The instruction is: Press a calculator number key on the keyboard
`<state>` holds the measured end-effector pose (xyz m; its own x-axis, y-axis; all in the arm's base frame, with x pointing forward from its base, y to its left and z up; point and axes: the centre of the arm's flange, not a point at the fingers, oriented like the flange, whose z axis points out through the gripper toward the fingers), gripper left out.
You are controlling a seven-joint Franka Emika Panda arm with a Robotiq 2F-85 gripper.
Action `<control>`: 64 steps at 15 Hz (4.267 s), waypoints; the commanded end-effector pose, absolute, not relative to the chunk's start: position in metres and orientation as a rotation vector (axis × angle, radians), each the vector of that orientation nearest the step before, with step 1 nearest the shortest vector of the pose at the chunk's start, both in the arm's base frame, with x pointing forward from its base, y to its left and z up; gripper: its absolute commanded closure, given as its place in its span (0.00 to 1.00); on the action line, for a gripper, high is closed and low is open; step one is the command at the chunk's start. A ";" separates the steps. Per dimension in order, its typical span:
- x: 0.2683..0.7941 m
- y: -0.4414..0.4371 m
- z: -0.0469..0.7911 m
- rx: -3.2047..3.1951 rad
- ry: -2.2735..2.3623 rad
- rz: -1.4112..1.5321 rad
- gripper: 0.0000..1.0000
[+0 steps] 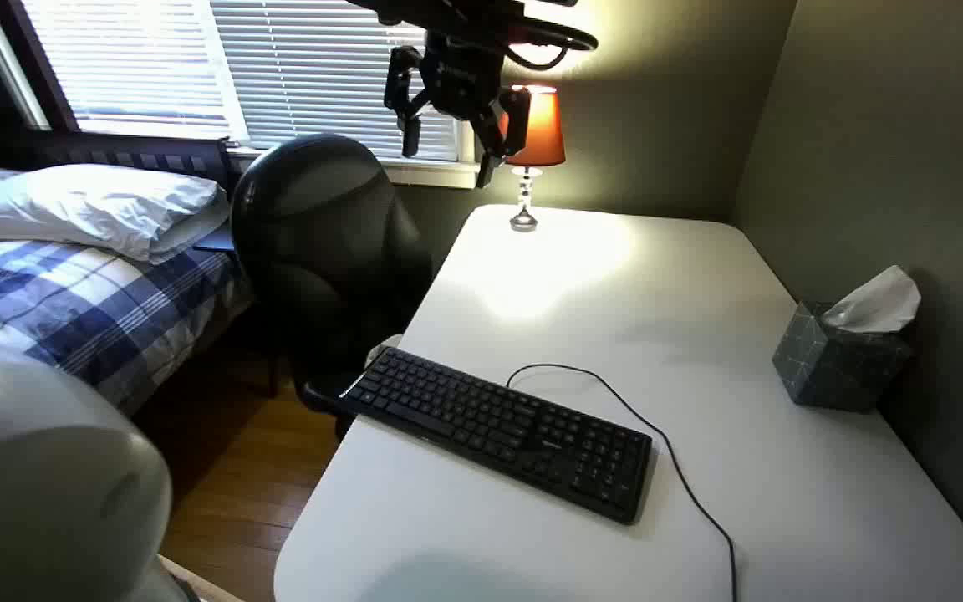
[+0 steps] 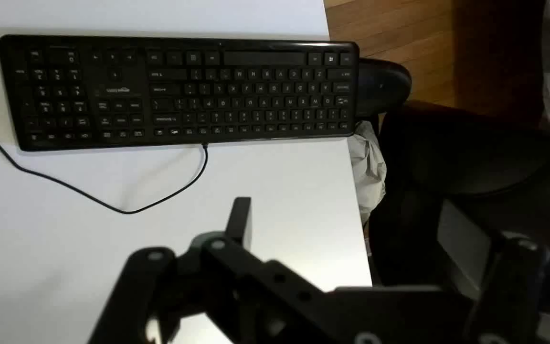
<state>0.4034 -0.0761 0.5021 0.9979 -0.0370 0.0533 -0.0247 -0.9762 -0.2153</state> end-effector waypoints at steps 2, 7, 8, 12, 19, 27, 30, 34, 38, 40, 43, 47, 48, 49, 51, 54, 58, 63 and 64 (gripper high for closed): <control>0.403 -0.076 0.502 -2.924 0.046 -0.084 0.00; 0.403 -0.076 0.502 -2.924 0.046 -0.084 0.00; 0.409 -0.081 0.497 -2.930 0.064 -0.069 0.00; 0.421 -0.104 0.470 -2.962 0.140 -0.064 0.00; 0.435 -0.131 0.415 -3.059 0.133 -0.090 0.00; 0.447 -0.157 0.351 -3.092 0.206 0.022 0.00; 0.446 -0.168 0.330 -3.077 0.242 0.102 0.00; 0.444 -0.185 0.307 -3.081 0.291 0.178 0.00; 0.441 -0.199 0.288 -3.101 0.305 0.258 0.00; 0.441 -0.204 0.280 -3.126 0.306 0.288 0.00; 0.439 -0.211 0.268 -3.155 0.281 0.349 0.00; 0.438 -0.219 0.254 -3.151 0.292 0.404 0.00; 0.438 -0.222 0.251 -3.148 0.295 0.419 0.15; 0.438 -0.224 0.247 -3.146 0.299 0.431 0.26; 0.437 -0.227 0.241 -3.144 0.305 0.453 0.42; 0.437 -0.232 0.233 -3.146 0.312 0.476 0.67; 0.438 -0.238 0.224 -3.154 0.303 0.500 0.95; 0.438 -0.248 0.212 -3.158 0.317 0.524 1.00; 0.437 -0.251 0.209 -3.159 0.325 0.530 1.00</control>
